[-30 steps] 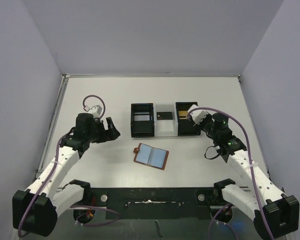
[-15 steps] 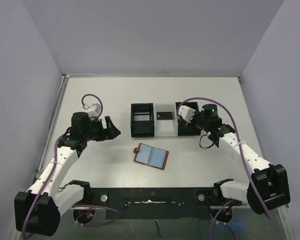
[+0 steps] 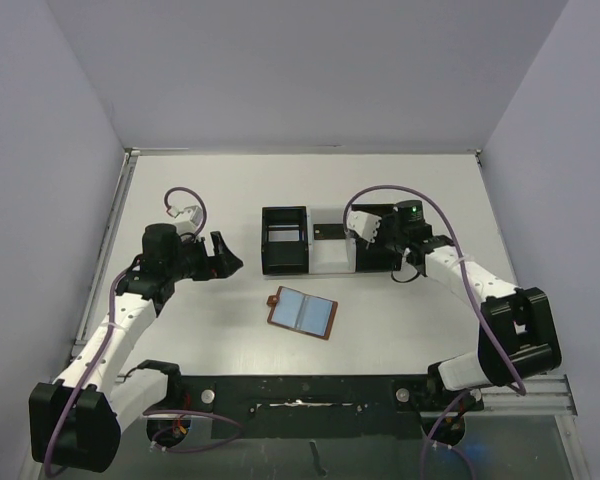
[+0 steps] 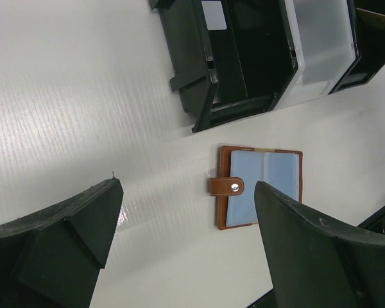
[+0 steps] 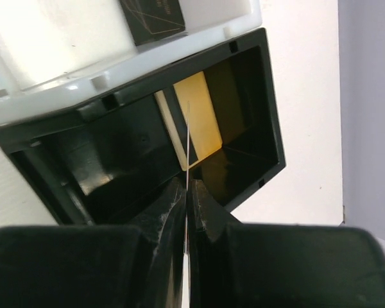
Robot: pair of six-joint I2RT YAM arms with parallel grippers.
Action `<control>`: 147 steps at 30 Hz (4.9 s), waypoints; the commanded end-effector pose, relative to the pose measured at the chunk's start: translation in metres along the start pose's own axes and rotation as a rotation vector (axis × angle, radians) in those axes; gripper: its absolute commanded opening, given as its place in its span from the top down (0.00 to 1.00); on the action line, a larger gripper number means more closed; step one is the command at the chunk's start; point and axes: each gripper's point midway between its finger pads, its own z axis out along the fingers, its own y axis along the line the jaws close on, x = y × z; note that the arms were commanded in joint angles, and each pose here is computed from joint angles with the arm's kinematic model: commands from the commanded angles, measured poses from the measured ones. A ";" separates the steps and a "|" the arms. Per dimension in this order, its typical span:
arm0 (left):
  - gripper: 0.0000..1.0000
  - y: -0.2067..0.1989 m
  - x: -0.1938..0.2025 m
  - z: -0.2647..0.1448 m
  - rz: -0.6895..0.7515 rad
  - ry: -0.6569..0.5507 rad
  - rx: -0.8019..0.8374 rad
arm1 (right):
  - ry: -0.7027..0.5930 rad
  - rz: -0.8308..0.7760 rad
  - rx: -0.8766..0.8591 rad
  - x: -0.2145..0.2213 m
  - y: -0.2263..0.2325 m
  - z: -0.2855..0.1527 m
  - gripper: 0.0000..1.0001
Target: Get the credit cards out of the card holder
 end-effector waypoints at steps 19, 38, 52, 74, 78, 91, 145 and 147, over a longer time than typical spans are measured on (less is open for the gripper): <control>0.17 -0.013 -0.004 0.004 0.064 0.002 0.070 | -0.055 -0.176 0.013 -0.012 -0.056 0.065 1.00; 0.17 -0.009 0.001 0.009 0.058 0.039 0.055 | -0.043 -0.131 -0.164 -0.002 -0.024 0.082 0.83; 0.17 -0.009 0.001 0.010 0.059 0.045 0.056 | -0.016 -0.063 -0.208 0.011 -0.020 0.079 0.70; 0.17 -0.009 -0.003 0.009 0.037 0.020 0.042 | -0.236 0.211 0.434 -0.061 -0.137 -0.035 0.44; 0.17 -0.022 0.004 0.012 0.038 0.049 0.098 | -0.373 0.506 0.497 -0.087 -0.131 -0.078 0.37; 0.17 -0.037 0.011 0.011 0.046 0.064 0.159 | -0.519 1.464 0.413 -0.067 -0.042 -0.132 0.02; 0.78 -0.080 0.163 0.078 -0.005 0.445 0.159 | 0.158 1.827 -0.203 -0.121 0.211 -0.002 0.79; 0.79 -0.080 0.164 0.079 -0.005 0.446 0.162 | 0.148 1.825 -0.214 -0.124 0.209 -0.003 0.85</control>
